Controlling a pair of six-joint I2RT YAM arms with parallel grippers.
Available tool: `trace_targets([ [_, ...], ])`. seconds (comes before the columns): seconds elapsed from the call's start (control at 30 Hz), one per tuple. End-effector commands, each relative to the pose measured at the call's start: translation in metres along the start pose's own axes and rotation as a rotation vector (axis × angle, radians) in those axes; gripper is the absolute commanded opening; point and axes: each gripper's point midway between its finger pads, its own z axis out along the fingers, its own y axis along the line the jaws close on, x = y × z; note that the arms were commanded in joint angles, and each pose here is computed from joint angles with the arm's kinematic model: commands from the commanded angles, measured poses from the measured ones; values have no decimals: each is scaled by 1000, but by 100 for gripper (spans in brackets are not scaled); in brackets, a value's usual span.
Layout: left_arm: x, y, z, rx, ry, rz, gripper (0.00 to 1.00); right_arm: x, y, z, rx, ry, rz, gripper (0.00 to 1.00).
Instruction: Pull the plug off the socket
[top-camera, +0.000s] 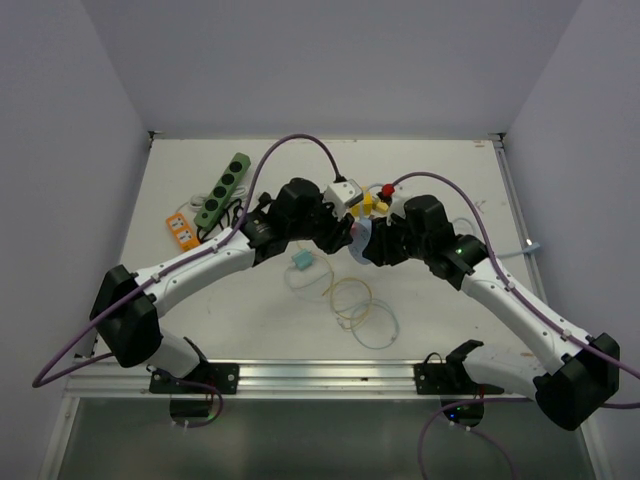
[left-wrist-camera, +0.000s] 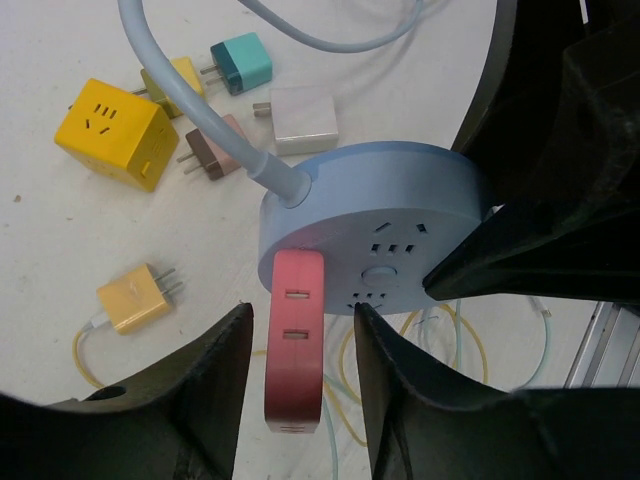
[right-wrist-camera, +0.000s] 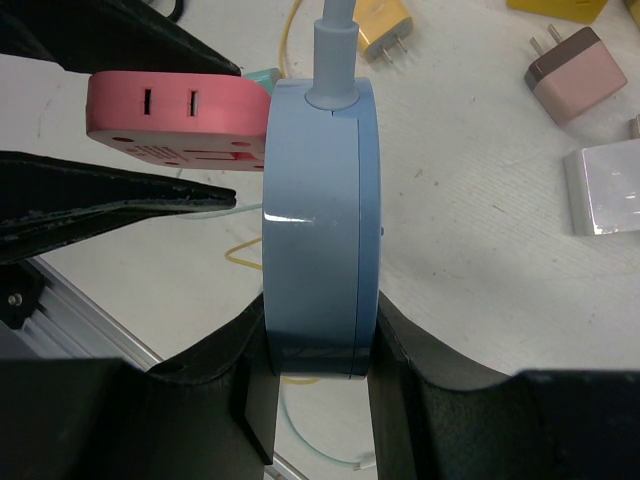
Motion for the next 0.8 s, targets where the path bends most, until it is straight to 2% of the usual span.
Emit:
trace_targets([
  [0.0, -6, -4, -2, 16, -9, 51, 46, -44, 22, -12, -78, -131, -52, 0],
  [0.3, -1, -7, -3, 23, 4, 51, 24, -44, 22, -10, -76, -124, -57, 0],
  [0.33, 0, -8, -3, 26, 9, 52, 20, -43, 21, -10, -72, -121, -56, 0],
  [0.37, 0, -8, -4, 25, 10, 52, 11, -43, 20, -10, -67, -120, -57, 0],
  [0.43, -3, -9, -7, 28, 6, 53, 1, -43, 12, -8, -22, -121, -55, 0],
  [0.63, -5, -11, -15, 23, 11, 40, 0, -27, -19, 0, 131, -68, -55, 0],
  [0.77, -7, -12, -22, 22, 10, 28, 0, -13, -56, 6, 318, -26, -20, 0],
])
